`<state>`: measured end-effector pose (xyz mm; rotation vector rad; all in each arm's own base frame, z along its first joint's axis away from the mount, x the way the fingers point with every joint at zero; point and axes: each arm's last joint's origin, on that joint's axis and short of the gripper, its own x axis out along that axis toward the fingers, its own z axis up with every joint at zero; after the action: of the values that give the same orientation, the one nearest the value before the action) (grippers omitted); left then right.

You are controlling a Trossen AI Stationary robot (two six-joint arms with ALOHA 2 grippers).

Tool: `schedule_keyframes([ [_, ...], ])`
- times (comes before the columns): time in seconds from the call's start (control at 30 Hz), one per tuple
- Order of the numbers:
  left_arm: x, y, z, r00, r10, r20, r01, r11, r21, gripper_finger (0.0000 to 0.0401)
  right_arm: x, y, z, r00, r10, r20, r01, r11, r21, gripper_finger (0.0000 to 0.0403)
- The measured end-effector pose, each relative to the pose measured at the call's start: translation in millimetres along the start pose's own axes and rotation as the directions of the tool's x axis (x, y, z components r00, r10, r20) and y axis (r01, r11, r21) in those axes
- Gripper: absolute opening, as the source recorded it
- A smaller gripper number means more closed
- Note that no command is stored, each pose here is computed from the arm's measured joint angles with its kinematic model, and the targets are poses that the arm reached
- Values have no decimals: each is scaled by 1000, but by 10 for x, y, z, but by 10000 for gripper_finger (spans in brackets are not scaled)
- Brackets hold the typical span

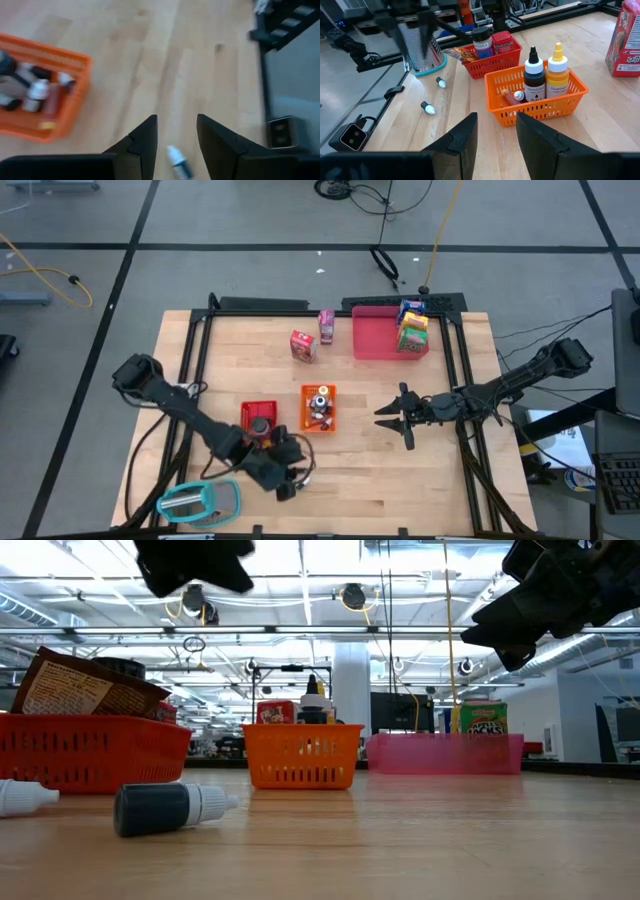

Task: Pick & Place Kitchen Items
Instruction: Put the small right black food coloring bottle into the orange bin

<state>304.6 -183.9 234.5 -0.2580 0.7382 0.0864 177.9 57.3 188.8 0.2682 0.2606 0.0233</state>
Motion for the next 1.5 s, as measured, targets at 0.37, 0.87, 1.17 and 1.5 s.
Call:
schedule_keyframes([
  [0.37,311,-290,-332,999,-26,20,28,994,-110,136,0,1,1,1000,1,2,-1,1000,1,130],
  [0.87,740,-203,-642,993,57,-105,-78,976,-202,136,0,0,0,1000,0,0,0,1000,0,130],
  [1.17,743,-152,-703,982,104,-160,-140,963,-229,136,0,0,0,1000,0,0,0,1000,0,130],
  [1.5,736,-157,-719,980,100,-174,-142,959,-245,136,0,0,0,1000,0,0,0,1000,0,130],
])
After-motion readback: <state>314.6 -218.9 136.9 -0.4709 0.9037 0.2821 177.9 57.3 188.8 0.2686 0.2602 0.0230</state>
